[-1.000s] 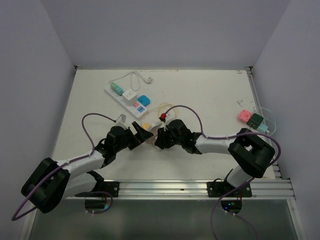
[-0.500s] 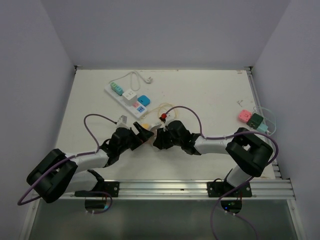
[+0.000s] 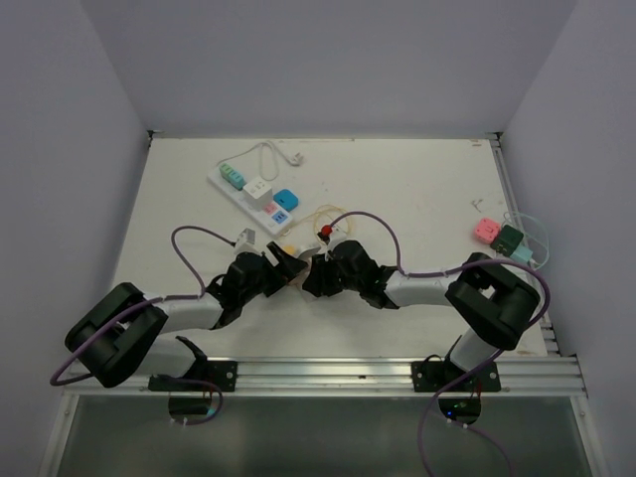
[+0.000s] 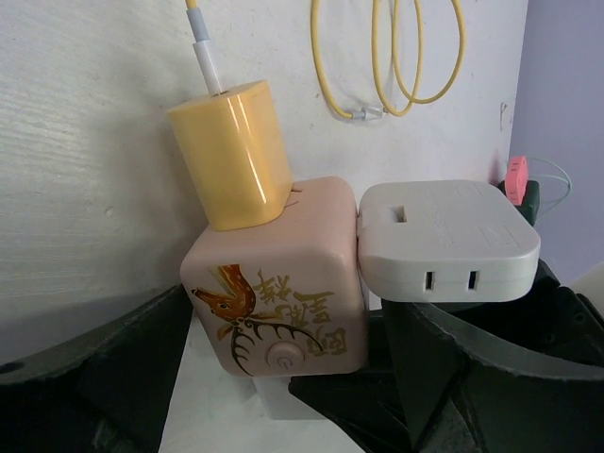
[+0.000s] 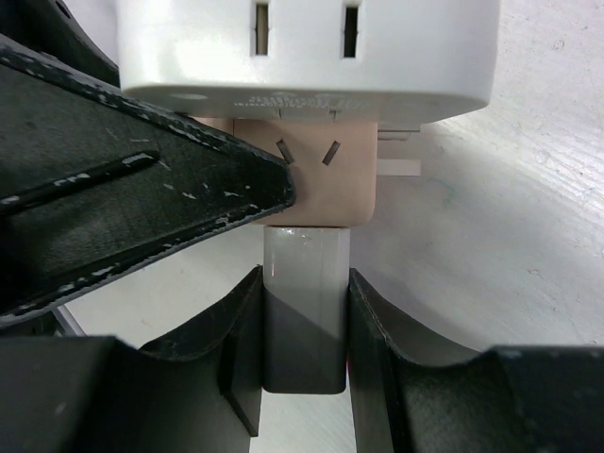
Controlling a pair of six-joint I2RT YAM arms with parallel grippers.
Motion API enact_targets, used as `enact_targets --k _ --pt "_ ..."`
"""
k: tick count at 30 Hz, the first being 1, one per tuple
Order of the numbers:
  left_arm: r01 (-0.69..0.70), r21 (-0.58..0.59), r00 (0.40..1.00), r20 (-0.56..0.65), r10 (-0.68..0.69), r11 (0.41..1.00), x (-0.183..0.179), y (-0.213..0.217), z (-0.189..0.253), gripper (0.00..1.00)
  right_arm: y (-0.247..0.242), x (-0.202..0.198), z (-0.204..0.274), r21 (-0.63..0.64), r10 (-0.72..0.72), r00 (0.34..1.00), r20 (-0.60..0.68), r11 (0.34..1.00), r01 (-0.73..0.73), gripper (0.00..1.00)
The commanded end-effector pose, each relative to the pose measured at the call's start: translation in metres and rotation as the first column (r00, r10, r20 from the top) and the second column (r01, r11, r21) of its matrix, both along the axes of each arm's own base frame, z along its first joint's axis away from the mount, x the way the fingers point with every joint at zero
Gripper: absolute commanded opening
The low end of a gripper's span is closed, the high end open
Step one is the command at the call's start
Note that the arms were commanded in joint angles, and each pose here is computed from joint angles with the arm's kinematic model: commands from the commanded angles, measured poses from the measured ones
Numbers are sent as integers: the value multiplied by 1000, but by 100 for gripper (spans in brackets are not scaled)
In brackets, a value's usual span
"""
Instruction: Pull the plug off the socket
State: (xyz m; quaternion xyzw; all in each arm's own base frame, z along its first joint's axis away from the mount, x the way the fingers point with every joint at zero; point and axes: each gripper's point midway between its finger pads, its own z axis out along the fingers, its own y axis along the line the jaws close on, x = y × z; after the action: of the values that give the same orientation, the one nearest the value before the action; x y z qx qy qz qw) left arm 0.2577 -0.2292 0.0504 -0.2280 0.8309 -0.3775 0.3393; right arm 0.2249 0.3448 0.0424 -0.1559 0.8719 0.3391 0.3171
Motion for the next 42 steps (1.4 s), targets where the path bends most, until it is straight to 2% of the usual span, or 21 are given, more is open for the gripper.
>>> enact_targets --k 1,3,8,9,11,12,17,18,20,32,42 --pt "-45 -53 996 81 49 998 18 -5 23 84 27 5 37 146 31 996 82 988 -43 0" --pt "-55 -54 994 88 59 997 19 -4 24 81 27 4 37 148 36 996 78 988 -47 0" --pt "-88 -46 991 101 92 995 24 1 25 63 28 0 35 149 48 996 71 987 -58 0" --pt "-93 -47 990 104 98 995 25 2 26 56 28 -1 34 147 48 996 70 987 -58 0" --pt "-102 -58 988 113 108 993 27 2 29 47 28 -4 33 144 55 996 64 988 -63 0" --pt "-108 -61 987 116 115 992 28 3 30 37 28 -5 33 145 57 996 62 987 -65 0" --pt "-149 -100 979 124 161 984 32 6 35 14 28 -10 30 141 59 997 48 988 -65 0" --pt "-152 -115 977 130 167 982 32 6 37 7 27 -12 29 140 61 997 45 988 -67 0" --pt "-159 -120 975 137 175 980 33 7 37 1 26 -14 28 144 53 998 35 988 -57 0" --pt "-231 -108 952 180 247 967 39 23 39 0 9 -39 26 145 52 999 -13 988 -49 0" --pt "-390 -163 872 251 421 906 67 42 73 0 6 -52 21 98 55 998 -20 994 -53 0"
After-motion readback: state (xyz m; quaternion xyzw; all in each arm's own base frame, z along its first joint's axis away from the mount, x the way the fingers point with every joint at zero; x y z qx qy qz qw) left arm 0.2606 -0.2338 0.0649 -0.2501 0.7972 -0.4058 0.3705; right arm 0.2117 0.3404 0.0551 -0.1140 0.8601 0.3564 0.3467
